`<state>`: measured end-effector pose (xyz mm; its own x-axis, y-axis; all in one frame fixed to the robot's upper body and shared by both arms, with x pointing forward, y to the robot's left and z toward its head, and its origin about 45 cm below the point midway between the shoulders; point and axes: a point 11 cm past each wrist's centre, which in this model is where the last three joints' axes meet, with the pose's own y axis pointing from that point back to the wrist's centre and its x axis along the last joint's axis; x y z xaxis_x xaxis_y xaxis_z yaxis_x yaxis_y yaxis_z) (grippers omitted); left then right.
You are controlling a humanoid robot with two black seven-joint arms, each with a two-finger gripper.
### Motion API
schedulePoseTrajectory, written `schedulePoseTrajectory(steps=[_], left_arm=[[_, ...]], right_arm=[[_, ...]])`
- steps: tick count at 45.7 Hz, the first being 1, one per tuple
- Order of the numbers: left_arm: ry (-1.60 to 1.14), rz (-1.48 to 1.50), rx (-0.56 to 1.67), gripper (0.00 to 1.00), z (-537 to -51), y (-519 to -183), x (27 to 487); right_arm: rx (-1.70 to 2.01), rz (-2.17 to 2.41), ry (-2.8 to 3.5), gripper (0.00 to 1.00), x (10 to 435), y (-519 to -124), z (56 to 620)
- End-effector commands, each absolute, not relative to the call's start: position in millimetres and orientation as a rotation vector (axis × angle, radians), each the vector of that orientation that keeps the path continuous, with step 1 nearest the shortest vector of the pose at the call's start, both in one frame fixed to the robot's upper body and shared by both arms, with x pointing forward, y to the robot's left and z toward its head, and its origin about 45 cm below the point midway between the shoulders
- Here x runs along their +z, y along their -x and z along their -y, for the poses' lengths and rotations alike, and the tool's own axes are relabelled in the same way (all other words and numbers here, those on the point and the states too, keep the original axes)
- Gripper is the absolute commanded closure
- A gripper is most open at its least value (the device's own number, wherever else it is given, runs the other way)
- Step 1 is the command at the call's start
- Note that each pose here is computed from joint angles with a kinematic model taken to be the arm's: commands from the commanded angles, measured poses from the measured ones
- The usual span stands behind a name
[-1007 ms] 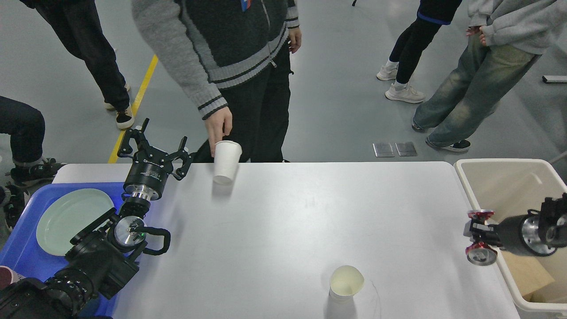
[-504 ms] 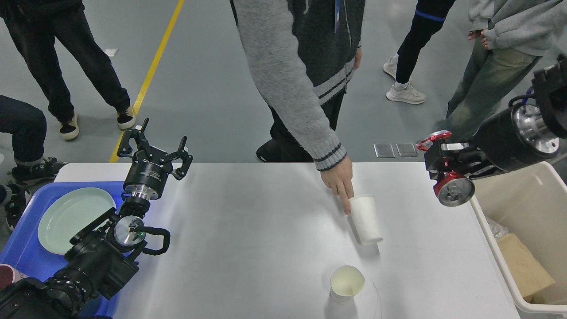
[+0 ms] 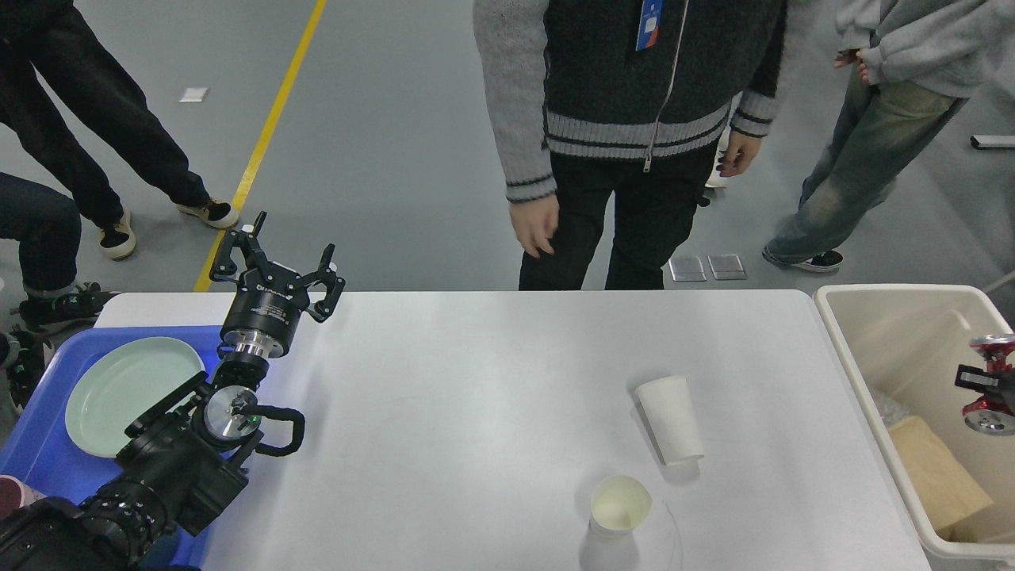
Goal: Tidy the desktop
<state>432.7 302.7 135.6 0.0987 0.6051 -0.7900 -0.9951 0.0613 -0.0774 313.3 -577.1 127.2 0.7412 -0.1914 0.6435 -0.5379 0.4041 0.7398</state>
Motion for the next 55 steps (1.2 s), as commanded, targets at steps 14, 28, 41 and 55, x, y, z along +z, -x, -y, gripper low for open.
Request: schedulePoseTrajectory(steps=[14,28,41,55], left_arm=[[0.739,-0.672,1.359,0.03,-302.7,-432.6,135.4],[0.739,-0.674,1.358,0.03,-301.9,-432.6,135.2],[0.739,-0.672,1.359,0.03,-302.7,-432.6,135.4],[0.74,-0.673,1.357,0.03,-301.9,-432.6,135.4]], right_arm=[[0.34,0.868,-1.128,0.0,87.1,-312.2,567.3],[0.366,0.916,-1.167,0.0,118.0,-353.4,554.9],[0.283,0.9,-1.602,0.0,260.1,-461.5,477.3],[0.205,0.663,-1.946,0.0,384.7,-477.1,347.9]])
